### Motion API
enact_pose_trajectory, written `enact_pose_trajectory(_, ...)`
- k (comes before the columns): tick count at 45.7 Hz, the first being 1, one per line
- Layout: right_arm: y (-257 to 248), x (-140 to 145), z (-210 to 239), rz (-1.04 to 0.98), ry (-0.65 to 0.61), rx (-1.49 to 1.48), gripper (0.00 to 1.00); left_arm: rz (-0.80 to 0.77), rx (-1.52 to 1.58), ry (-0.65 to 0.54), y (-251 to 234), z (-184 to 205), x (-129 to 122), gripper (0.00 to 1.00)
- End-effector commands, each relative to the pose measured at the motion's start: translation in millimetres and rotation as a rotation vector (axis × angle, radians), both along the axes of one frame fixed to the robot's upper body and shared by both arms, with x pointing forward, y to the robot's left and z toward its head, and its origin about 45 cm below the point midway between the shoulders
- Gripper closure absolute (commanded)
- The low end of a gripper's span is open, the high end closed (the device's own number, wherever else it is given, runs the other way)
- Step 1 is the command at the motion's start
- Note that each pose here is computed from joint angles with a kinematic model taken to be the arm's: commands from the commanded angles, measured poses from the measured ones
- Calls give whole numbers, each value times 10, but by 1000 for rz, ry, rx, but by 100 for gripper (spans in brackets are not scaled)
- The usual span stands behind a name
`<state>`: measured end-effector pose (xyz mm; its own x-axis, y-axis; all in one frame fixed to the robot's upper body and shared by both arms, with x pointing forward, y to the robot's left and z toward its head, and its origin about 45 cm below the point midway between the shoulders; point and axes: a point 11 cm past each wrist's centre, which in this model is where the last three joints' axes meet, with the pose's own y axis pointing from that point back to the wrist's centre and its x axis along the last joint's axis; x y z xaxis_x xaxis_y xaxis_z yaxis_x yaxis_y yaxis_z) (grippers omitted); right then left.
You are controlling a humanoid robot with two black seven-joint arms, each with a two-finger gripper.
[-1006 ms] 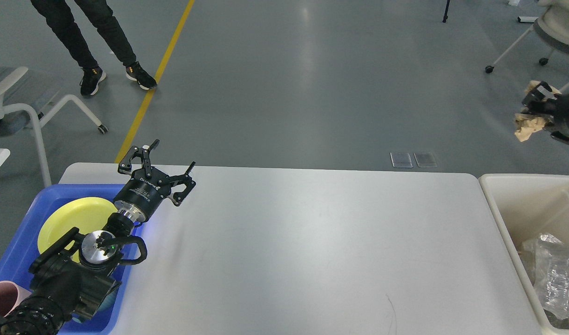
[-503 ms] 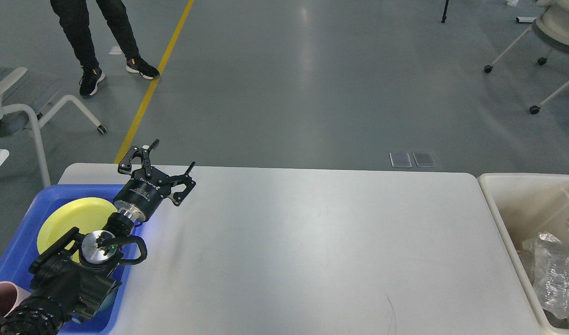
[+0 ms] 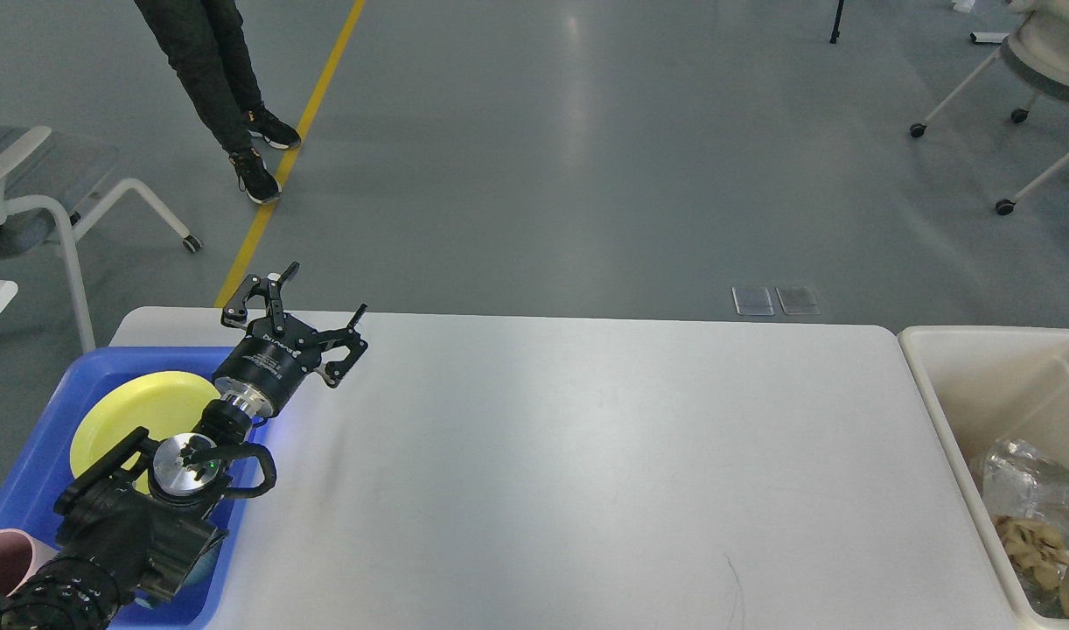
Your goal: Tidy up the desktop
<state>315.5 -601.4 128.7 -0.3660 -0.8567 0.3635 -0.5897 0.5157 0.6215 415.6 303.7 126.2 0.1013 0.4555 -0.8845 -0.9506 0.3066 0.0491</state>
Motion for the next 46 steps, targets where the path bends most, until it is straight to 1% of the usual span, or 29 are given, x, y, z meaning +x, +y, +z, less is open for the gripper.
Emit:
enact_pose_trajectory(1, 93, 257, 230, 59, -267, -25, 0, 0, 0, 0, 0, 1, 0, 4)
enact_pose_trajectory(5, 179, 411, 452, 80, -513, -32, 0, 0, 0, 0, 0, 1, 0, 4)
enact_pose_trajectory(7, 257, 449, 481, 73, -597, 8, 0, 0, 0, 0, 0, 1, 0, 4)
enact_pose_trajectory(10, 425, 470, 411, 50, -656, 117, 0, 0, 0, 0, 0, 1, 0, 4)
enact_pose_trajectory(11, 535, 517, 423, 43, -698, 175, 0, 0, 0, 0, 0, 1, 0, 4)
enact_pose_trajectory(15, 844, 679, 566, 29, -834, 334, 0, -1, 1, 0, -2, -1, -1, 4)
enact_pose_trajectory(20, 1204, 743, 663, 36, -946, 501, 0, 0, 0, 0, 0, 1, 0, 4)
enact_pose_trajectory(25, 1782, 882, 633, 88, -985, 661, 0, 0, 0, 0, 0, 1, 0, 4)
enact_pose_trajectory(28, 1979, 921, 582, 94, -985, 709, 0, 0, 0, 0, 0, 1, 0, 4)
enact_pose_trajectory(31, 2110, 973, 583, 99, -991, 738, 0, 0, 0, 0, 0, 1, 0, 4)
enact_pose_trajectory(38, 2502, 1193, 719, 133, -1023, 814, 0, 0, 0, 0, 0, 1, 0, 4)
enact_pose_trajectory(46, 2576, 1317, 860, 153, -1047, 820, 0, -1, 1, 0, -2, -1, -1, 4)
